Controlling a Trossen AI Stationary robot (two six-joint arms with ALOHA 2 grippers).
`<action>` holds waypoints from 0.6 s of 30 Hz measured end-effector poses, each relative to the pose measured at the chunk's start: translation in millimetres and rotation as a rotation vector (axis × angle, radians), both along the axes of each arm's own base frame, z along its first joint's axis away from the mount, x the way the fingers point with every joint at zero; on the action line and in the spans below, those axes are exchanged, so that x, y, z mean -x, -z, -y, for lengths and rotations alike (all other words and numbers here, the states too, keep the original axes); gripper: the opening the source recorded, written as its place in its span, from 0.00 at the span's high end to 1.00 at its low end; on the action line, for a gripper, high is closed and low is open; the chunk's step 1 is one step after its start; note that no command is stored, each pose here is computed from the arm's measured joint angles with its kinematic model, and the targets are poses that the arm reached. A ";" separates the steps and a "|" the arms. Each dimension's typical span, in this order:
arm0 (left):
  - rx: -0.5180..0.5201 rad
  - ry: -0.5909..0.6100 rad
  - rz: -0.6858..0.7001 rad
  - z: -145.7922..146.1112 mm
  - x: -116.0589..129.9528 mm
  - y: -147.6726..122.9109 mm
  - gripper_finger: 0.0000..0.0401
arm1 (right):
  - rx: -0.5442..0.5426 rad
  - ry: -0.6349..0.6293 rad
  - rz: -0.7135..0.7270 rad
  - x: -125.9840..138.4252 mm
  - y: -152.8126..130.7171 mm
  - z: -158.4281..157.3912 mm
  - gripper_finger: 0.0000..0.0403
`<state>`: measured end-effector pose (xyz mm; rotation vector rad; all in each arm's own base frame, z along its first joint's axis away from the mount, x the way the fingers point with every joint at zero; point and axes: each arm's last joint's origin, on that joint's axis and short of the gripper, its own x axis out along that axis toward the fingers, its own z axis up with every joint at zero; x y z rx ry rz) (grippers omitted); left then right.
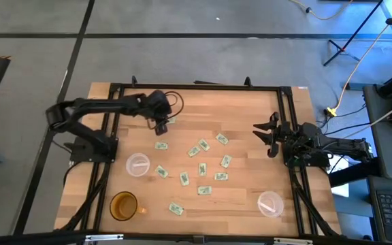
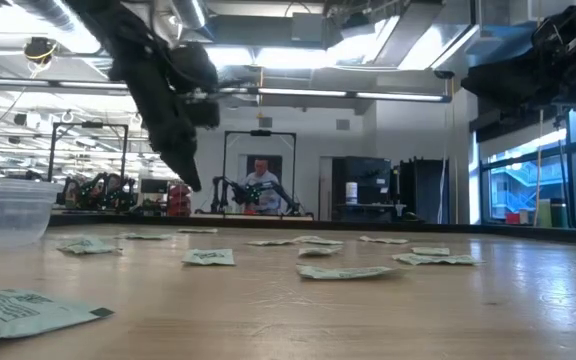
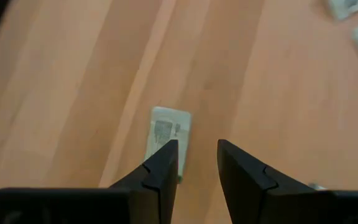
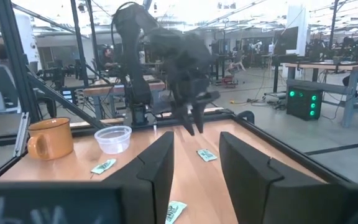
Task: Pick and place items into bin
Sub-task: Put the green stevia packet into the left transparent bin
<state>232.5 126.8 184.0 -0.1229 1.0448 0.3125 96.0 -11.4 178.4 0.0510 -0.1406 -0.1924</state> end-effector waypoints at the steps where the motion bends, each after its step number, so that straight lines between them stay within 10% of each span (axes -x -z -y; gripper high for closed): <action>1: 0.006 -0.005 -0.012 -3.2 -3.0 3.1 0.73 | -0.001 0.000 -0.004 0.0 0.3 0.0 0.67; 18: 0.043 -0.031 -0.143 -22.2 -27.8 44.0 0.76 | -0.007 0.000 -0.054 -0.6 5.3 0.1 0.67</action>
